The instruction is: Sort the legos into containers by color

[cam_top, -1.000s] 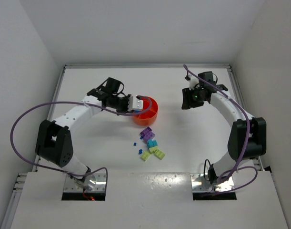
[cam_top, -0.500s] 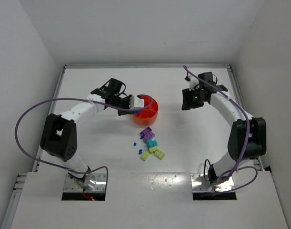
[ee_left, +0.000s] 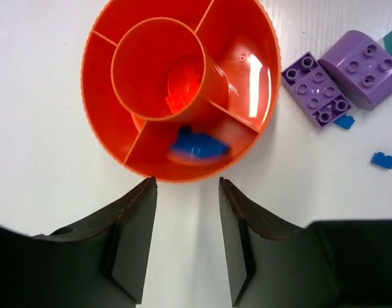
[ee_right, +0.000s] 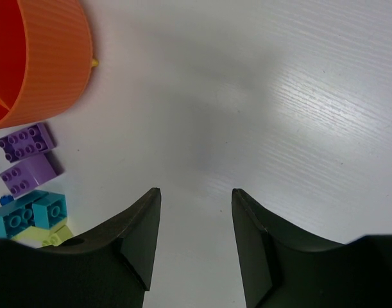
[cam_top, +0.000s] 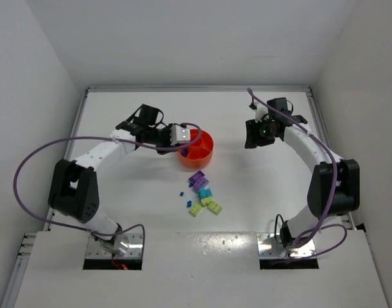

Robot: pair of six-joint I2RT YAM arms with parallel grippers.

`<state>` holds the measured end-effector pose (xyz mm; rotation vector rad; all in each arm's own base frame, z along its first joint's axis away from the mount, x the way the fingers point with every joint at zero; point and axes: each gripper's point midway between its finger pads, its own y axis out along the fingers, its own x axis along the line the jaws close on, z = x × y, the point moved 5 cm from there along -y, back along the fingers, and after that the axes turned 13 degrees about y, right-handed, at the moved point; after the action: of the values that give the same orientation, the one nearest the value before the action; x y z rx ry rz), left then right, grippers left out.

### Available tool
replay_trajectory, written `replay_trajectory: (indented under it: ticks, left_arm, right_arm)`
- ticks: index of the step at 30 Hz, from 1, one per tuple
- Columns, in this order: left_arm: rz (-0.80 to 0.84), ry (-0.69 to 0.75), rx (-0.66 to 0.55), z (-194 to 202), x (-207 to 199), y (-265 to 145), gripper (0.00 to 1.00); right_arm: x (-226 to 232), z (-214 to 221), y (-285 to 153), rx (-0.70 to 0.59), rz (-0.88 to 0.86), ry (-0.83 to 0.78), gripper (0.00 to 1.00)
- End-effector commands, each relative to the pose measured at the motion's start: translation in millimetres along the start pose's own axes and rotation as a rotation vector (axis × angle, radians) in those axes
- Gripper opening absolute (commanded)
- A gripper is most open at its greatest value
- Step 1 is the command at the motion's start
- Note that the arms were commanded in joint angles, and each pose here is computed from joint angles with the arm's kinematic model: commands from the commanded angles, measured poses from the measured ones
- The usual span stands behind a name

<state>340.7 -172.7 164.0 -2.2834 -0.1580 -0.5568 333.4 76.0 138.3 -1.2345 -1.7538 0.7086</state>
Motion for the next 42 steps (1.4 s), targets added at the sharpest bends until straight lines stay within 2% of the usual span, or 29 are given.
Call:
replay_trajectory:
  ticks: [1,3,6,9,11,16,21,24,30,35,42]
  left_arm:
    - [-0.069,0.04,-0.089,-23.9,-4.4,-29.9,0.46]
    - [-0.084,0.066,-0.111,-37.3,-15.0,-45.1,0.4]
    - [-0.028,0.034,-0.126,-46.6,-52.7,-48.4,0.4]
    - [0.067,0.0,-0.121,-47.7,-99.7,-36.9,0.4]
    - [0.076,-0.003,-0.128,-50.1,-107.0,-37.0,0.4]
    - [0.222,-0.044,-0.12,-55.9,-160.5,-15.6,0.41]
    - [0.204,-0.098,-0.074,-59.4,-173.6,-3.2,0.41]
    - [0.207,-0.178,-0.001,-55.2,-176.6,8.7,0.4]
    - [0.168,-0.409,0.138,-50.1,-157.3,32.4,0.37]
    - [0.137,-0.528,0.171,-52.3,-152.6,37.7,0.38]
    - [0.062,-0.601,0.214,-53.6,-143.0,41.7,0.38]
  right_arm:
    - [6.1,-7.6,-10.6,-0.059,-0.026,-0.004,0.49]
    - [7.3,-10.5,-13.0,-0.076,-0.028,-0.01,0.49]
    - [7.5,-7.1,-11.5,-0.066,-0.036,-0.007,0.49]
    - [8.7,-6.9,-11.5,-0.064,-0.045,-0.008,0.49]
    - [8.7,-6.9,-11.5,-0.064,-0.045,-0.008,0.49]
    - [8.7,-6.9,-11.5,-0.064,-0.045,-0.008,0.49]
    - [7.5,-7.1,-11.5,-0.066,-0.036,-0.007,0.49]
    - [8.5,-8.1,-14.1,-0.074,-0.037,-0.01,0.49]
    - [7.4,-5.3,-11.8,-0.057,-0.035,-0.005,0.49]
    - [8.2,-8.5,-13.2,-0.066,-0.036,-0.007,0.49]
    - [7.3,-5.3,-11.8,-0.057,-0.035,-0.005,0.49]
